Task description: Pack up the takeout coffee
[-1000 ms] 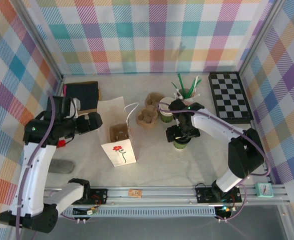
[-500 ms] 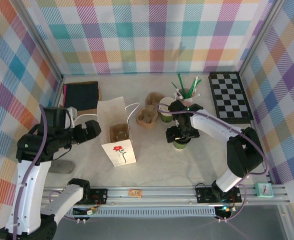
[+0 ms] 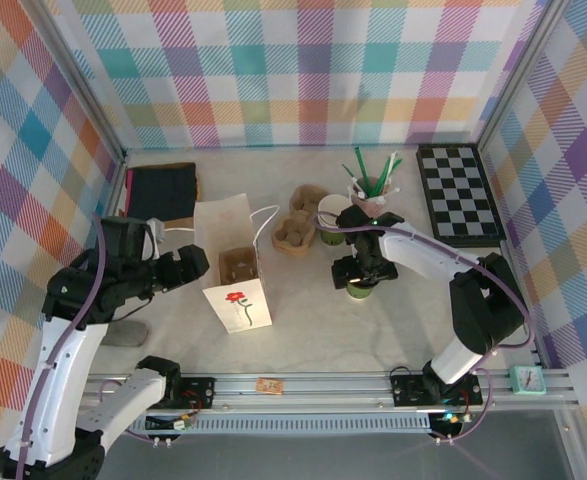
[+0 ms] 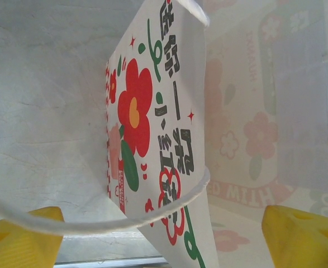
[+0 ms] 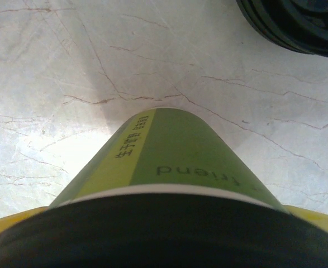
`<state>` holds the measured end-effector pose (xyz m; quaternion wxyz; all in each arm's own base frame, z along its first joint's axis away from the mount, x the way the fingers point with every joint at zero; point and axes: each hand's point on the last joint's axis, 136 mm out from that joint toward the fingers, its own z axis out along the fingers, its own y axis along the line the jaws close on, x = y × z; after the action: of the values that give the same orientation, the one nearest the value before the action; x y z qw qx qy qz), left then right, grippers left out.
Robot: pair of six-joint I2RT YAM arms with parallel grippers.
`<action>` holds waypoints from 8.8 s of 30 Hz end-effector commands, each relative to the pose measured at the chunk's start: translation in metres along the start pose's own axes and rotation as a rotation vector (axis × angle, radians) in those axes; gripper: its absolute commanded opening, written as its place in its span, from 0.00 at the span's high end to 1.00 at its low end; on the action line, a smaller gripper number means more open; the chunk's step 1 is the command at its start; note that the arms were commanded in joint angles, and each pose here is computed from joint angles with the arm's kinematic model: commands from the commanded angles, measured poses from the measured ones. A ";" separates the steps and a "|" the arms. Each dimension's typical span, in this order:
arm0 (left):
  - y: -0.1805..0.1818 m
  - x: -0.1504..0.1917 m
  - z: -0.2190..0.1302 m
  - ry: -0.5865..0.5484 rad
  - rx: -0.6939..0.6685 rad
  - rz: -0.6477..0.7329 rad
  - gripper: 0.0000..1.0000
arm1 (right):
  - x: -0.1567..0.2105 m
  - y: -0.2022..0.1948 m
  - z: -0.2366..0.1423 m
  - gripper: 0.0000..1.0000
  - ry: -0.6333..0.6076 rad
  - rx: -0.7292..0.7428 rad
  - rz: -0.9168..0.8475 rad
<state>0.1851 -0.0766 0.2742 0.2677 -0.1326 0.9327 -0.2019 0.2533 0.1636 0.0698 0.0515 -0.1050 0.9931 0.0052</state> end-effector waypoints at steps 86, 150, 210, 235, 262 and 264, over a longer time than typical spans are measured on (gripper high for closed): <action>-0.111 0.011 0.074 -0.046 0.174 0.111 1.00 | -0.032 0.142 -0.329 0.52 -0.473 -0.493 -0.394; -0.138 0.053 0.047 -0.054 0.180 0.219 1.00 | -0.011 0.186 -0.318 0.56 -0.558 -0.270 -0.531; -0.101 0.031 -0.064 -0.187 0.358 0.239 0.00 | -0.018 0.206 -0.249 0.58 -0.347 -0.220 -0.680; -0.085 0.024 -0.047 -0.263 0.268 0.242 0.40 | -0.027 0.209 -0.202 0.62 -0.247 -0.121 -0.718; -0.099 0.021 -0.020 -0.215 0.218 0.253 0.58 | -0.012 0.192 -0.179 0.63 -0.143 -0.041 -0.621; -0.099 0.020 -0.019 -0.217 0.217 0.255 0.60 | -0.011 0.192 -0.174 0.63 -0.133 -0.041 -0.610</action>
<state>0.1696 -0.1631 0.3236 0.3989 -0.0088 0.8831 -0.2467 0.2129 0.3602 0.2411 0.1224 -0.4145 0.9016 0.0200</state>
